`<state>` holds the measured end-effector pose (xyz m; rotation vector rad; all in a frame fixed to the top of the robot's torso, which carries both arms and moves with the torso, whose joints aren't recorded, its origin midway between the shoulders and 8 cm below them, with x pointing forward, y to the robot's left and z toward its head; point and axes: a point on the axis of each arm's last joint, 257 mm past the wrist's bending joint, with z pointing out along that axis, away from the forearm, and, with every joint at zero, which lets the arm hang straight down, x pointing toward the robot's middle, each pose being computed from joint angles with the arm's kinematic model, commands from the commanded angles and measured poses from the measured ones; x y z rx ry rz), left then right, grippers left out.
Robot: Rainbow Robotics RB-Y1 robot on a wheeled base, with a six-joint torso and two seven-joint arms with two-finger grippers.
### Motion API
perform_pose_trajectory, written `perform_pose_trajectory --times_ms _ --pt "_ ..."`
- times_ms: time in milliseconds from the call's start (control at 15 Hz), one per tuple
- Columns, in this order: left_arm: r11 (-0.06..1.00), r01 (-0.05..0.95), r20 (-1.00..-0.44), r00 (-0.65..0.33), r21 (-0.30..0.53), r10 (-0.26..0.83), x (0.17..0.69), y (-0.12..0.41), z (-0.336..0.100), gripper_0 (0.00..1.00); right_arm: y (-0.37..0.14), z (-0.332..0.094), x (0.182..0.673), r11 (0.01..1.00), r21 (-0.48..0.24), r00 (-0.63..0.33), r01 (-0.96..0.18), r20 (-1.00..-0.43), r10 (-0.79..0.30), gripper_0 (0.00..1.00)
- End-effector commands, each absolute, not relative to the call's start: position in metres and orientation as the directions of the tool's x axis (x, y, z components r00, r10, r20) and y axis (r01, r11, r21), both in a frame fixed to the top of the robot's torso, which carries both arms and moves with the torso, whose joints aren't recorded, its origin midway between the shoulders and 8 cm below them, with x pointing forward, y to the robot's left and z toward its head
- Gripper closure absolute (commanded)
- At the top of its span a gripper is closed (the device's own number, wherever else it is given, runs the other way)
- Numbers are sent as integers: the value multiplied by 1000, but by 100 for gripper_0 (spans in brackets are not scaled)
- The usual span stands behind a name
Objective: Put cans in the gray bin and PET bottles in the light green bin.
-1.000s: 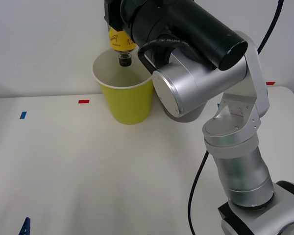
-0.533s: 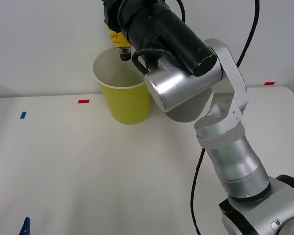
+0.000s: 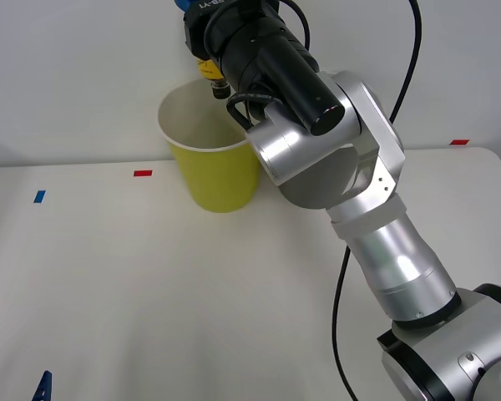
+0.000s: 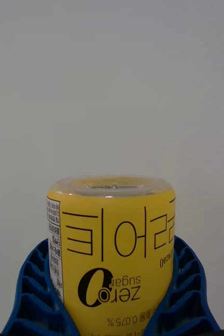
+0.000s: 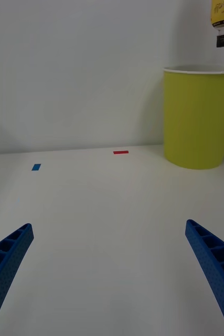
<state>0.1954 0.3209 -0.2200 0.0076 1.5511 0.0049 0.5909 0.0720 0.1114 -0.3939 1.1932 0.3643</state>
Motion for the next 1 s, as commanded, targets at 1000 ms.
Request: perform_pose_trajectory --times_ms 1000 --pt "1000 2 -1000 20 8 8 195 321 -220 0 62 103 607 865 -118 335 -488 -940 61 100"
